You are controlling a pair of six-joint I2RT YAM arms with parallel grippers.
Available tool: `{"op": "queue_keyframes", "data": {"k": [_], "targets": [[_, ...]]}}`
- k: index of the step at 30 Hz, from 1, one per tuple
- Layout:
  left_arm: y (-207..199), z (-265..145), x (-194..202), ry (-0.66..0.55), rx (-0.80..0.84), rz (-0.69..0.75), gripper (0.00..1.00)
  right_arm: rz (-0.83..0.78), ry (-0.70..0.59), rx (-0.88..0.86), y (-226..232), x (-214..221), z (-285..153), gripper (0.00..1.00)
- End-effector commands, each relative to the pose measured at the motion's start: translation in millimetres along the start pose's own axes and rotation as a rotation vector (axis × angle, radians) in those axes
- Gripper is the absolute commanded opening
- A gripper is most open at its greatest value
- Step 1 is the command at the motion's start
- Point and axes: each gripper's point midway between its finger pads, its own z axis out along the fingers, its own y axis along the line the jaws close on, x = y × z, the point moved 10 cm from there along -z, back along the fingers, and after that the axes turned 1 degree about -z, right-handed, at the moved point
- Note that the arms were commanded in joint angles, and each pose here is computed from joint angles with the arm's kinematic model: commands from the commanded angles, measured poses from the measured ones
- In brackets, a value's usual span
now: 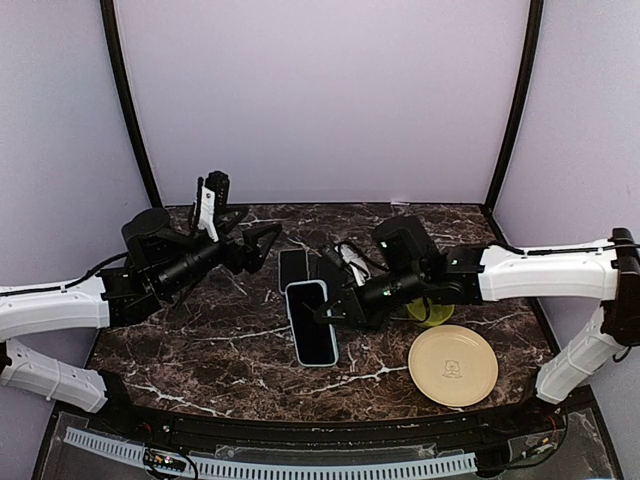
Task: Put the phone into the phone case
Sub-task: Place the phone with the phone case at the center of the board.
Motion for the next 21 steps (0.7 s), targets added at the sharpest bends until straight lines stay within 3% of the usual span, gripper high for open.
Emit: {"op": "queue_keyframes", "data": {"k": [1,10,17,21], "targets": [[5,2,-4,0.013,-0.070,0.041,0.93,0.164,-0.028,-0.090,-9,-7,8,0.00],[3,4,-3,0.026,-0.047,0.047,0.93,0.390,0.051,-0.082,-57,32,42,0.00],[2,5,-2,0.033,-0.042,0.052,0.93,0.497,0.106,0.016,-85,60,53,0.00],[2,5,-2,0.035,-0.042,0.055,0.93,0.525,0.136,0.097,-95,71,54,0.16]]}}
